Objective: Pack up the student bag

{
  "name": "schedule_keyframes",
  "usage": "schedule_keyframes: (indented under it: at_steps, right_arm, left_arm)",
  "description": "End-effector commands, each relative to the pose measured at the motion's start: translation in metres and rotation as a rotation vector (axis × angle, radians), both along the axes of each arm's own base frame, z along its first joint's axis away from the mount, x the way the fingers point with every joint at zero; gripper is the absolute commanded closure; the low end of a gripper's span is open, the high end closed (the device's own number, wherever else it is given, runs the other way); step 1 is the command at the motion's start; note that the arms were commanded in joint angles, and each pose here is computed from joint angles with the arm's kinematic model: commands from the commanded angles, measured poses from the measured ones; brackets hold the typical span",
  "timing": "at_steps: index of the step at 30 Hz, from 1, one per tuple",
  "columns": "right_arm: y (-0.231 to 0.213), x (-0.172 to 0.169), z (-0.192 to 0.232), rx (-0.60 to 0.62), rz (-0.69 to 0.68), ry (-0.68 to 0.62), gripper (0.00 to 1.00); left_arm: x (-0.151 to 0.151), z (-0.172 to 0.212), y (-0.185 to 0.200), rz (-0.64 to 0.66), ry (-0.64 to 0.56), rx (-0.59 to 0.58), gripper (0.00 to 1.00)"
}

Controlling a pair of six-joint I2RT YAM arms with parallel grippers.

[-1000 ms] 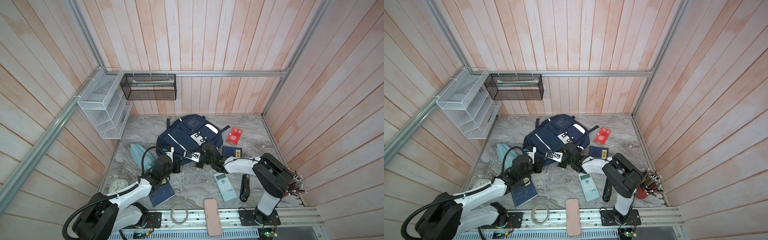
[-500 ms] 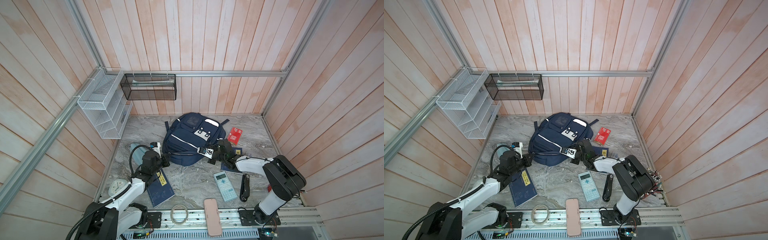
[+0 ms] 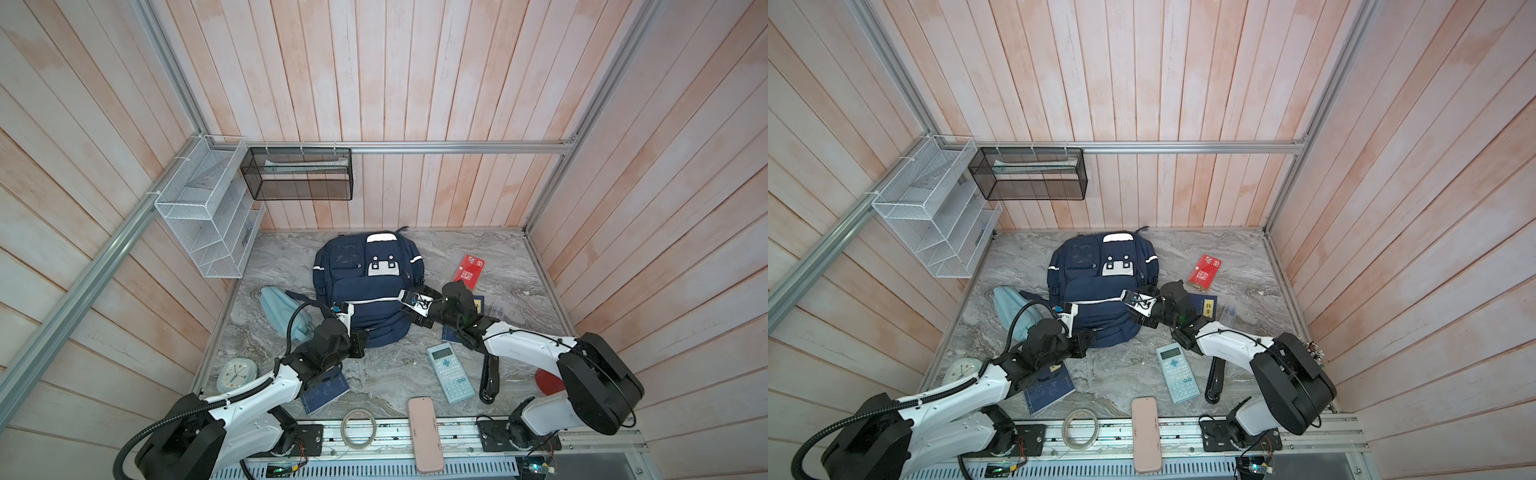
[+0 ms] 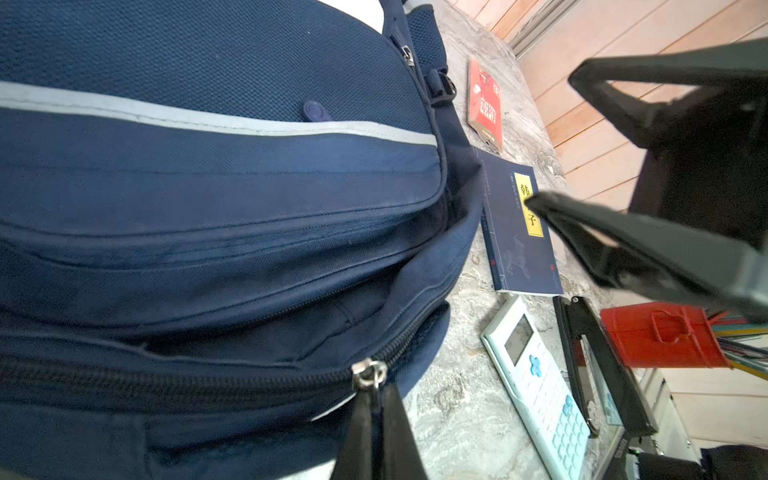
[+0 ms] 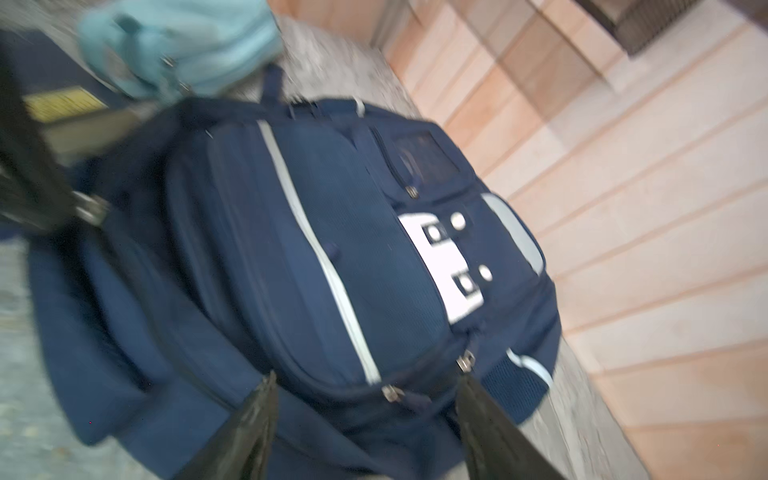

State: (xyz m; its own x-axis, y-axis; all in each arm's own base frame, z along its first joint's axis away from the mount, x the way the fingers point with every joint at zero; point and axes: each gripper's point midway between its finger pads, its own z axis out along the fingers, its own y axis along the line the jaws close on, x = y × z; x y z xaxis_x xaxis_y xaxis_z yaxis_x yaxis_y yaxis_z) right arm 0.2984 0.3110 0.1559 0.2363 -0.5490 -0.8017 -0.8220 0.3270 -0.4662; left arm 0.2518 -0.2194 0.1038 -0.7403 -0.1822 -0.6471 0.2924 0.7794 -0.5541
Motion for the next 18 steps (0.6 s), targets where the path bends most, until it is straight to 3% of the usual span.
schedule_keyframes:
  at_steps: [1, 6, 8, 10, 12, 13, 18]
  right_arm:
    - [0.016, -0.025, -0.024, -0.026, 0.089, 0.062, 0.32]
    - [0.050, -0.032, -0.049, -0.057, 0.158, 0.130, 0.35]
    - [0.057, -0.029, -0.058, -0.072, 0.159, 0.137, 0.44]
    - [0.060, -0.029, -0.066, -0.088, 0.167, 0.162, 0.60]
    - [0.057, -0.028, -0.072, -0.118, 0.164, 0.159, 0.92]
    - [0.055, -0.030, -0.075, -0.139, 0.171, 0.157, 1.00]
    - [0.030, -0.025, -0.071, -0.170, 0.152, 0.123, 1.00]
  left_arm:
    - [0.016, 0.036, -0.013, 0.007, -0.090, -0.075, 1.00]
    - [0.013, 0.042, -0.018, -0.013, -0.089, -0.100, 1.00]
    - [0.013, 0.043, -0.018, -0.014, -0.083, -0.105, 1.00]
    - [0.012, 0.039, -0.017, -0.011, -0.078, -0.106, 1.00]
    - [0.013, 0.033, -0.015, -0.007, -0.072, -0.098, 1.00]
    - [0.014, 0.030, -0.013, -0.003, -0.069, -0.085, 1.00]
    - [0.044, 0.009, 0.045, 0.145, -0.063, 0.065, 1.00]
